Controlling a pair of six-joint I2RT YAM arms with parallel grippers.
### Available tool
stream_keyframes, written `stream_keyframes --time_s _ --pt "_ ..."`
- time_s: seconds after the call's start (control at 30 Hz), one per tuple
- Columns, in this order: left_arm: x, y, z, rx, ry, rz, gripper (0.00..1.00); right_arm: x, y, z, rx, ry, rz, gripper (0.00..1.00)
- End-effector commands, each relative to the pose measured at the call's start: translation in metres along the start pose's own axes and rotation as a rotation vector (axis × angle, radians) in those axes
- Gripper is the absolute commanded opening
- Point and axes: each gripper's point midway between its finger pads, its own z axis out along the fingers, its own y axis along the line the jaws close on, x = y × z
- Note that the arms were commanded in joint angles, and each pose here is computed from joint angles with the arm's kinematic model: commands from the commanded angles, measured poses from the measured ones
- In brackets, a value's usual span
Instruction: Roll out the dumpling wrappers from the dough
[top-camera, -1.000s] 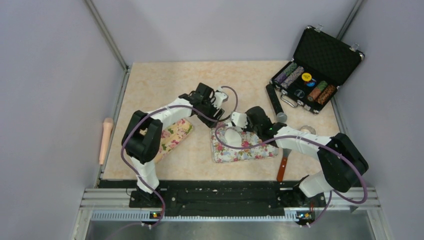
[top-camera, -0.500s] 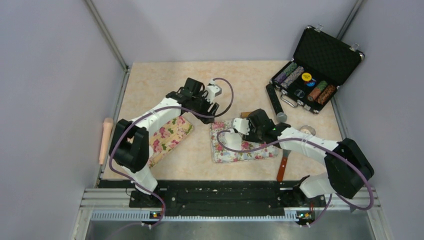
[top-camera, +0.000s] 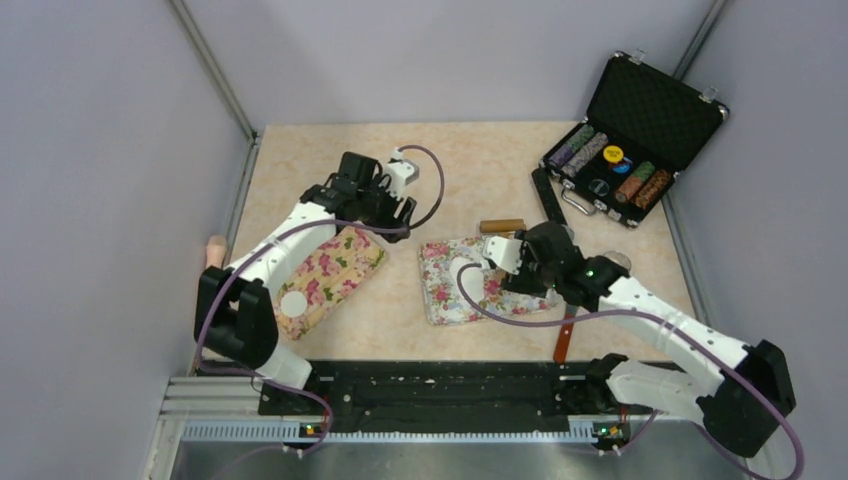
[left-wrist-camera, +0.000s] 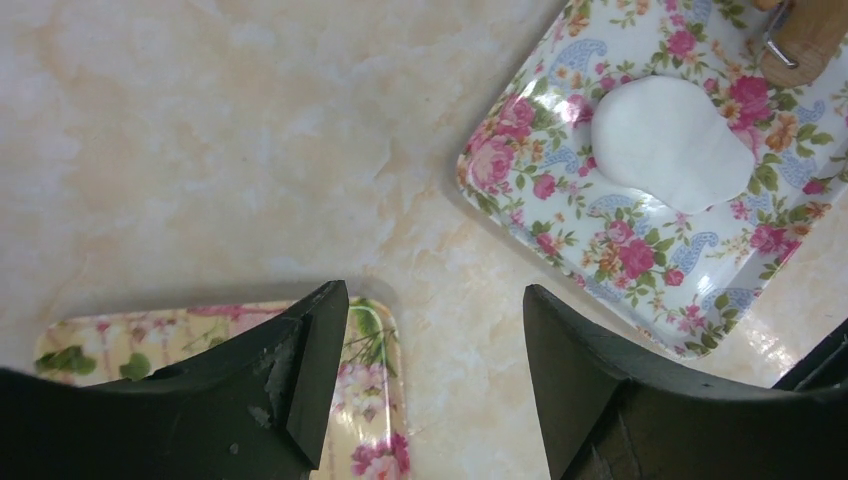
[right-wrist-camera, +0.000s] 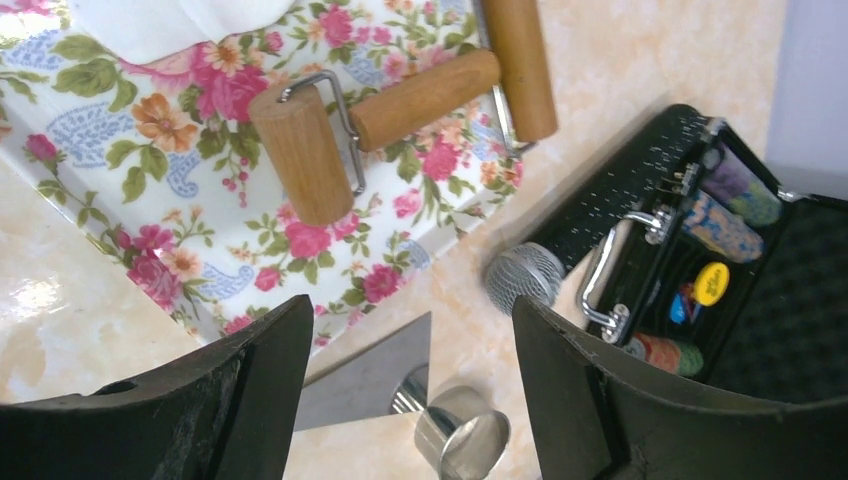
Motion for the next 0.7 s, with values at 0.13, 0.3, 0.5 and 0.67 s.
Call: stream_keyframes --time_s 0.13,0.3,0.5,0.67 --pt "0.005 0.081 -0.066 -0.322 -0.111 -0.124 0.72 0.017 -0.043 -0.038 0.309 -0.09 0.169 0.73" --pt "0.033 0.128 -0.092 -0.473 -0.126 -0.251 0.73 0.021 -0.068 -0.053 0.508 -0.212 0.275 0.76" --pt "0.056 0.147 -0.096 -0.541 -0.108 -0.325 0.73 0.031 -0.077 -0.062 0.626 -0.224 0.298 0.77" --pt "0.057 0.135 -0.09 -0.468 -0.097 -0.323 0.72 0.051 -0.091 -0.075 0.743 -0.157 0.337 0.82"
